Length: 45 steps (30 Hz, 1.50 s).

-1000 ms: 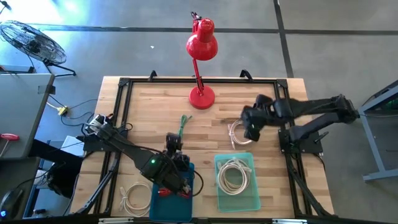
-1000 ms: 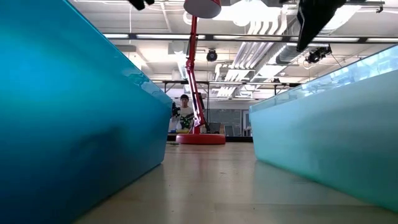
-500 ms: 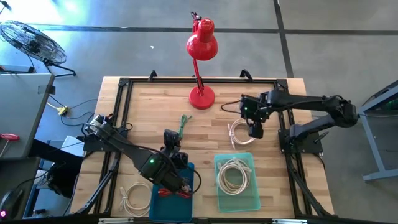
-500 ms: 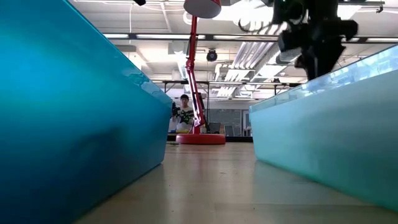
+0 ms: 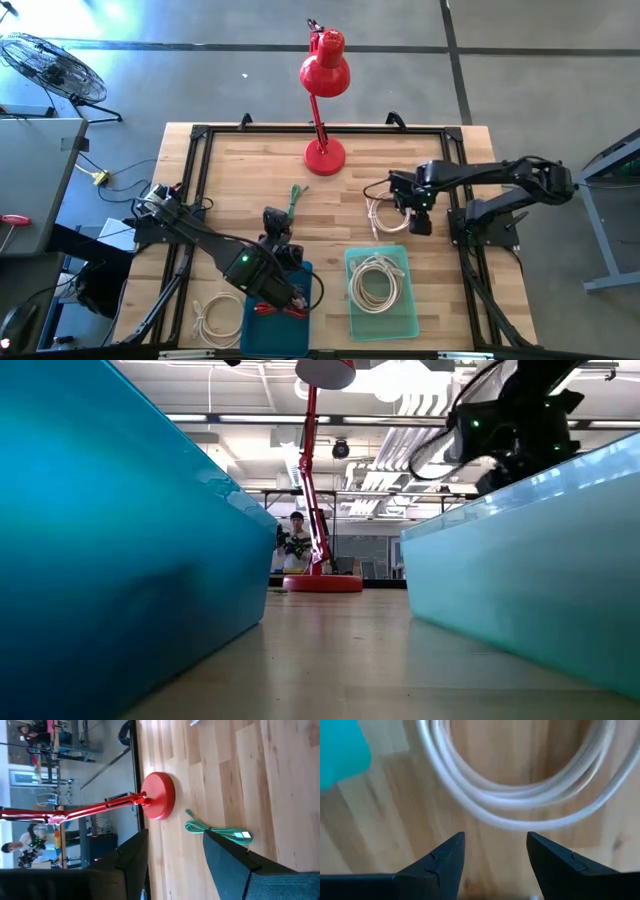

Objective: Pick & Place USB Port
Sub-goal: Put the white USB cable into the green bin

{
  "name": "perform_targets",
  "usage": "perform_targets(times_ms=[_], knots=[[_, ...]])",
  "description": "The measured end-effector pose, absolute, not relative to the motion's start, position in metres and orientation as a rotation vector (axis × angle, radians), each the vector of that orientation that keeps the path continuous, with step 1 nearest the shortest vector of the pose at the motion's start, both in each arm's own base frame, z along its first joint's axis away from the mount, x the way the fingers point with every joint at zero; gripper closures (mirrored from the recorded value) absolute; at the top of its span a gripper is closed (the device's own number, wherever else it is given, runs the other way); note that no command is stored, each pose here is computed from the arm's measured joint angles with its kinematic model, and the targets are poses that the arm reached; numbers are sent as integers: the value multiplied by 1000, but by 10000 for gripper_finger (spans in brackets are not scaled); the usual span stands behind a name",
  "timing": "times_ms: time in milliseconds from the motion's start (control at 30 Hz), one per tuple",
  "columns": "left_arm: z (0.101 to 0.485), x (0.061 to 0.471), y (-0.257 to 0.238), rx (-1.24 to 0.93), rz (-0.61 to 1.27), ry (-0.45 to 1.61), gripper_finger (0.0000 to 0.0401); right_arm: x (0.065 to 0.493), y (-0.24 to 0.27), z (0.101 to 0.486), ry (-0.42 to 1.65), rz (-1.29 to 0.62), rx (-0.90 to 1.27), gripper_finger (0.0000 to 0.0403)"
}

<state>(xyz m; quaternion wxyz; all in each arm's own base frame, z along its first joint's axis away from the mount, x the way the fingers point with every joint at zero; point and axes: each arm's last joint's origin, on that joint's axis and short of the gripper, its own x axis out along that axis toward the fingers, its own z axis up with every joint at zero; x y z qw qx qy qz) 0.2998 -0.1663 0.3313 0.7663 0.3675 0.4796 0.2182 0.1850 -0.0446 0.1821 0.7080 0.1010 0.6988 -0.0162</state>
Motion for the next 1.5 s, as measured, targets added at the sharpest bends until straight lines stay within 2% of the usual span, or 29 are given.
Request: perform_targets(times_ms=[100,333,767,1100,1500], knots=[[332,300,-166,820,494,1023,219,192,-46,184,1484,-37,217,199],[333,301,-164,853,516,1006,219,193,-43,183,1466,3,242,199],[332,306,-156,886,499,1050,219,216,-23,187,1272,117,136,199],[332,306,-156,887,486,1059,219,217,-19,163,1462,162,186,199],[331,305,-156,886,461,1080,219,236,-22,130,1509,165,167,199]])
